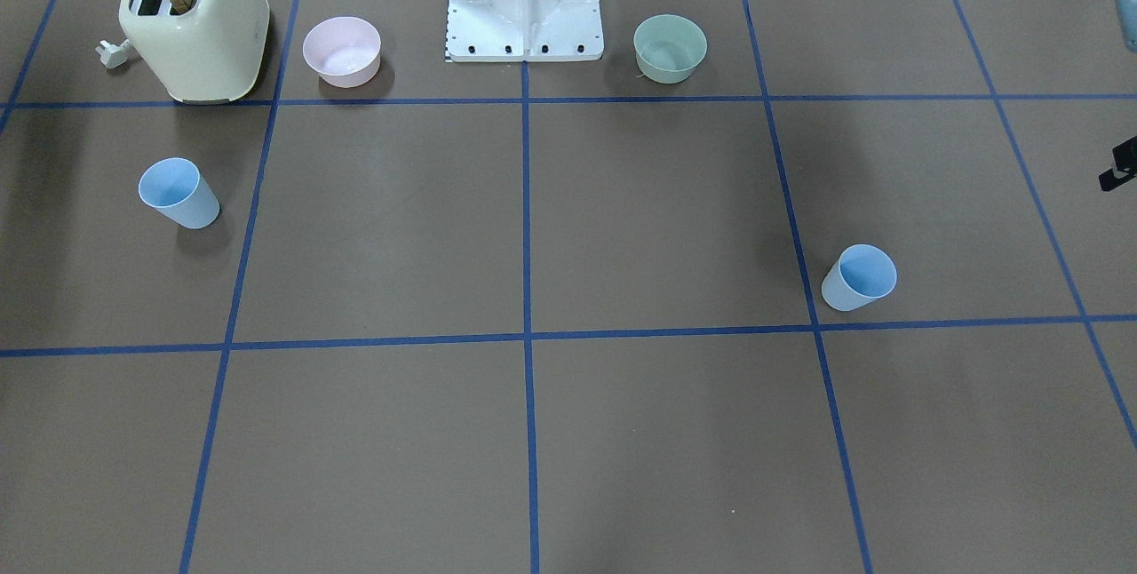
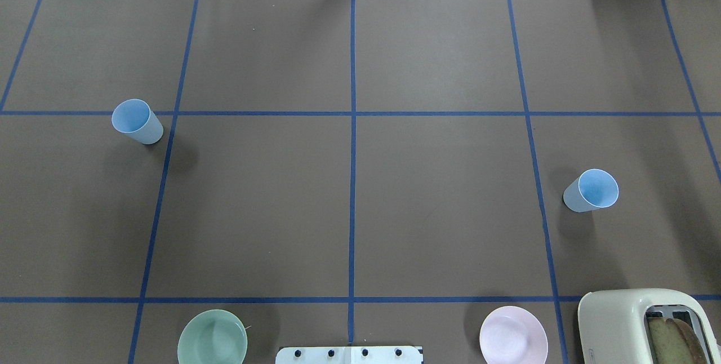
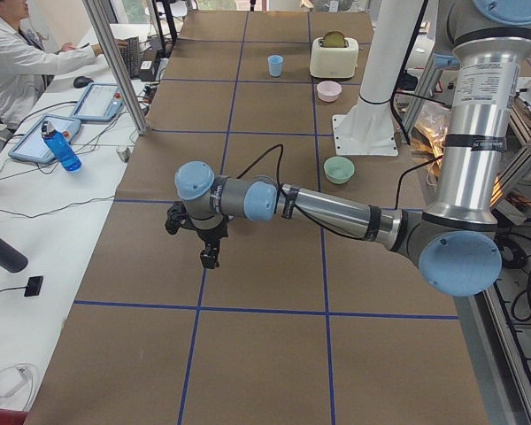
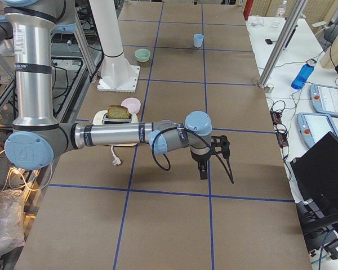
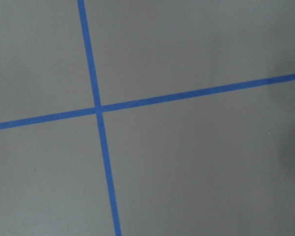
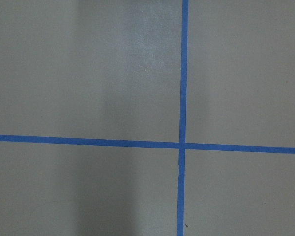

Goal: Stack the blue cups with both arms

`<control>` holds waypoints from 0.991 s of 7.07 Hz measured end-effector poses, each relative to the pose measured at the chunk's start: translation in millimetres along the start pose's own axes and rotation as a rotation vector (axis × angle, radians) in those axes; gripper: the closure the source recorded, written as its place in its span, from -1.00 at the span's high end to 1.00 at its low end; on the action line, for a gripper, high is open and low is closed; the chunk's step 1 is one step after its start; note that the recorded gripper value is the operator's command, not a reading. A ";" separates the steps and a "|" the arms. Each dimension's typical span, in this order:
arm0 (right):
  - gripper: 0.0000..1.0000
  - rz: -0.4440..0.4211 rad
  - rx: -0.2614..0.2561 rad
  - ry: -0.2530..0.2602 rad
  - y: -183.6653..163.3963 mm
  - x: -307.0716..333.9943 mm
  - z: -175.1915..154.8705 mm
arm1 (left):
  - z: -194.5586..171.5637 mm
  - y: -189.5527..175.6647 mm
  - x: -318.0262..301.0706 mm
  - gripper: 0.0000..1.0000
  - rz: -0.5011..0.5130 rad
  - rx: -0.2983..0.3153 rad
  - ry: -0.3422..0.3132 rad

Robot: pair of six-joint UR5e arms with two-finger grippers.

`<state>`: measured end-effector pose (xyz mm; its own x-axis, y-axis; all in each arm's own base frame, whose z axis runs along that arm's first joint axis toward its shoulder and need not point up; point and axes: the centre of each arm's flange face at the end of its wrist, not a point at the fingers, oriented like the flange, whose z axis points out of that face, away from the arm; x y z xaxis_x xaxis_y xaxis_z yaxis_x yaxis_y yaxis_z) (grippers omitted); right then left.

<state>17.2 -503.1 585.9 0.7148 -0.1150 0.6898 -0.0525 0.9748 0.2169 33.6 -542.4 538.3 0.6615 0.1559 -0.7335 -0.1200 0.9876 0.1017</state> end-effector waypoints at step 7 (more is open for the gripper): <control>0.99 -0.123 -0.011 -0.165 46.2 -73.0 13.2 | 73.7 -76.8 153.1 0.84 0.010 -0.022 0.057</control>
<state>-46.6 -452.2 554.8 0.5910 -0.2621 0.7628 0.0360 0.9533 0.2997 198.6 -592.8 467.8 0.6173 0.1641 -0.7695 -0.1433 0.9851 0.0952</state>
